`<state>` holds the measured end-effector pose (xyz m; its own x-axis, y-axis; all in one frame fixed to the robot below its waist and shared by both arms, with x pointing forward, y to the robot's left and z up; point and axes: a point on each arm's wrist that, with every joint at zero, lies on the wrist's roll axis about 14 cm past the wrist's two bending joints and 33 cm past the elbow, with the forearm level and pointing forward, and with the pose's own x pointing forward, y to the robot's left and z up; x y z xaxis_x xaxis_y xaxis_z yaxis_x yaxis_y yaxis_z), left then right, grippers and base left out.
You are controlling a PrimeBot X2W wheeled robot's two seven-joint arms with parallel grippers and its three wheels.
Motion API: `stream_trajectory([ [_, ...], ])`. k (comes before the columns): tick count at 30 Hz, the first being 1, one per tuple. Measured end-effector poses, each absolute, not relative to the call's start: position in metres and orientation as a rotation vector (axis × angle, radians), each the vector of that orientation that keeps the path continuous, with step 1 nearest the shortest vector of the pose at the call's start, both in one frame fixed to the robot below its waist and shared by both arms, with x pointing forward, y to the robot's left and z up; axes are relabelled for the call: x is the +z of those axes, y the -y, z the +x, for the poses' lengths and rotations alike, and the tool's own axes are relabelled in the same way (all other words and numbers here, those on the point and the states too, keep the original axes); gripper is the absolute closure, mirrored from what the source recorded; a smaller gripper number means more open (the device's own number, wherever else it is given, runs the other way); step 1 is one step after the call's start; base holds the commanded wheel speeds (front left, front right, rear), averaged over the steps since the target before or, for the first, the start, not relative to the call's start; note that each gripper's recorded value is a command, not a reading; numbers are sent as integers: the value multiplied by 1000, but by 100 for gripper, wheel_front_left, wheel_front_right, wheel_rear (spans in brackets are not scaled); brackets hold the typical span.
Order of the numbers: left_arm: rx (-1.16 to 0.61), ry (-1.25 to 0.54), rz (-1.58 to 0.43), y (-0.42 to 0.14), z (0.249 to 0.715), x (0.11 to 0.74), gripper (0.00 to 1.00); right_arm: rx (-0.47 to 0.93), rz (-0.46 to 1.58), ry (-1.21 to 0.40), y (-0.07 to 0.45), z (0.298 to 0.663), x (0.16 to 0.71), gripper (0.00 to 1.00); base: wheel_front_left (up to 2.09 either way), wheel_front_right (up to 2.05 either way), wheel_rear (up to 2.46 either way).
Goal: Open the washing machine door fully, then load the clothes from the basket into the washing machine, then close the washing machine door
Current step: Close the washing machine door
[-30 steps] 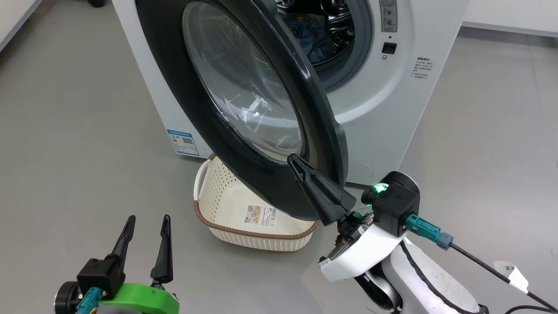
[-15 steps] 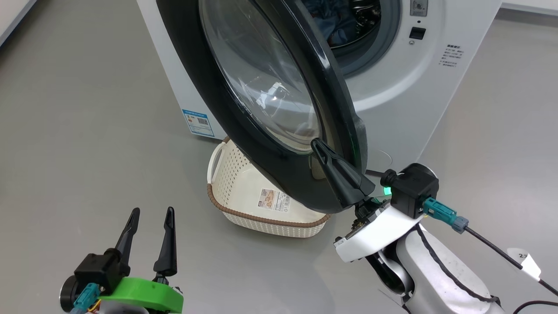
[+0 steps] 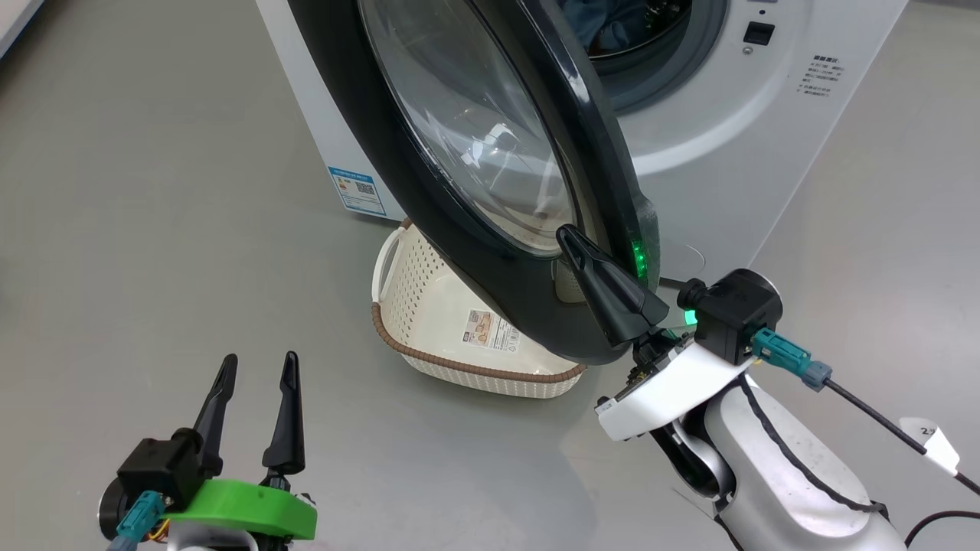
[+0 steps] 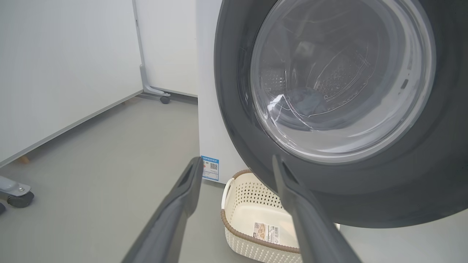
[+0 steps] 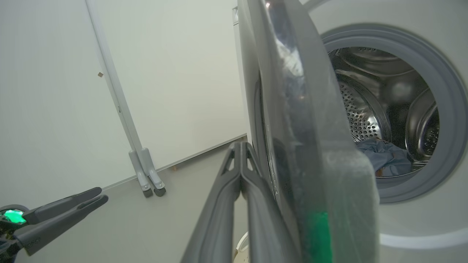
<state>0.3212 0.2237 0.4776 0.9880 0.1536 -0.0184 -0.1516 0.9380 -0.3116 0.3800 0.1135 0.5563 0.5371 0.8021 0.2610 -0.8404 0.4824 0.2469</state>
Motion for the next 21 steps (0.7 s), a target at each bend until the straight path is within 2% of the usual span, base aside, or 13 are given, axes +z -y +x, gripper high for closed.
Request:
stream_trajectory([
  [21,111,-26,-315,-212,349,468,0,902,378,144,-87,430,553,100,0,0,0],
])
